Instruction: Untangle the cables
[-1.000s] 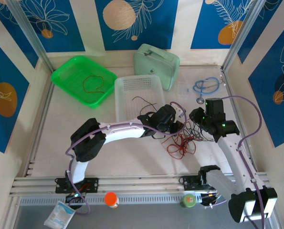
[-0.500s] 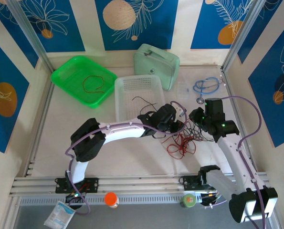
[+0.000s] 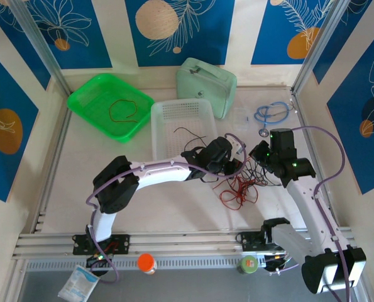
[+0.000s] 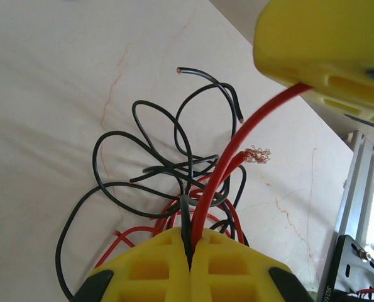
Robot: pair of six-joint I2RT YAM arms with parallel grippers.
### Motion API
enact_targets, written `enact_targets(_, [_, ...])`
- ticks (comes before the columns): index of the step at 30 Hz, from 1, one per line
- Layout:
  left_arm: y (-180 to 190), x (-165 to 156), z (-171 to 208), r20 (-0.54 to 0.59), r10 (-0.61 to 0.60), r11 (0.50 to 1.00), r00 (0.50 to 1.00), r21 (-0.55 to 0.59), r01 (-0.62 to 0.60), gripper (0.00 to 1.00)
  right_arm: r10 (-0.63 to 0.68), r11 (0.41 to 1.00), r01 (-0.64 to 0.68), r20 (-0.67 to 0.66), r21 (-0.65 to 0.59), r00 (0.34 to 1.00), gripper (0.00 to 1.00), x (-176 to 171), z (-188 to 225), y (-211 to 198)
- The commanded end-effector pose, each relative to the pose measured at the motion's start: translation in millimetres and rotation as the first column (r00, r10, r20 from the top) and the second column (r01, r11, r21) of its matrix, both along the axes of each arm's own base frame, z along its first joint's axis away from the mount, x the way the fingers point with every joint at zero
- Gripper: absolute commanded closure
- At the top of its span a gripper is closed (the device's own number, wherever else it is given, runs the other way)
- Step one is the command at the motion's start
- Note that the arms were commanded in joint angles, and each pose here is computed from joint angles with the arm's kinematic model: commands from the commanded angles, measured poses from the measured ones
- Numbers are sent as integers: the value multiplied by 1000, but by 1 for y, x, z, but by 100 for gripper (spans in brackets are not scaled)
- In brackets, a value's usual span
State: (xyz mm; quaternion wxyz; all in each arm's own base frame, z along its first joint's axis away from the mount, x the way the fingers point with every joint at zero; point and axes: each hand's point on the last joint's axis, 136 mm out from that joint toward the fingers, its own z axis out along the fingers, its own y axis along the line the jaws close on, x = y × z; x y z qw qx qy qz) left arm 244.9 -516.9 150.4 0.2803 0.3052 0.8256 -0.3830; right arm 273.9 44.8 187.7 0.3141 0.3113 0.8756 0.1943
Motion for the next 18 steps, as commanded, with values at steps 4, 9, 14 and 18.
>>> enact_targets(4, [-5, -7, 15, 10, -57, 997, 998, -44, 57, 54, 27, 1000, -27, 78, 1, 997, 100, 11, 32, 5])
enact_targets(9, [2, -9, 24, 41, -63, 997, 997, -40, 64, 20, 64, 998, -61, 163, -23, 985, 100, 13, 75, 6])
enact_targets(14, [14, -12, 43, 91, -63, 997, 994, -42, 67, 13, 105, 994, -100, 256, -32, 961, 100, 10, 126, 9])
enact_targets(18, [25, -12, 55, 131, -49, 998, 990, -36, 54, 13, 124, 992, -116, 325, -43, 938, 100, 3, 166, 9])
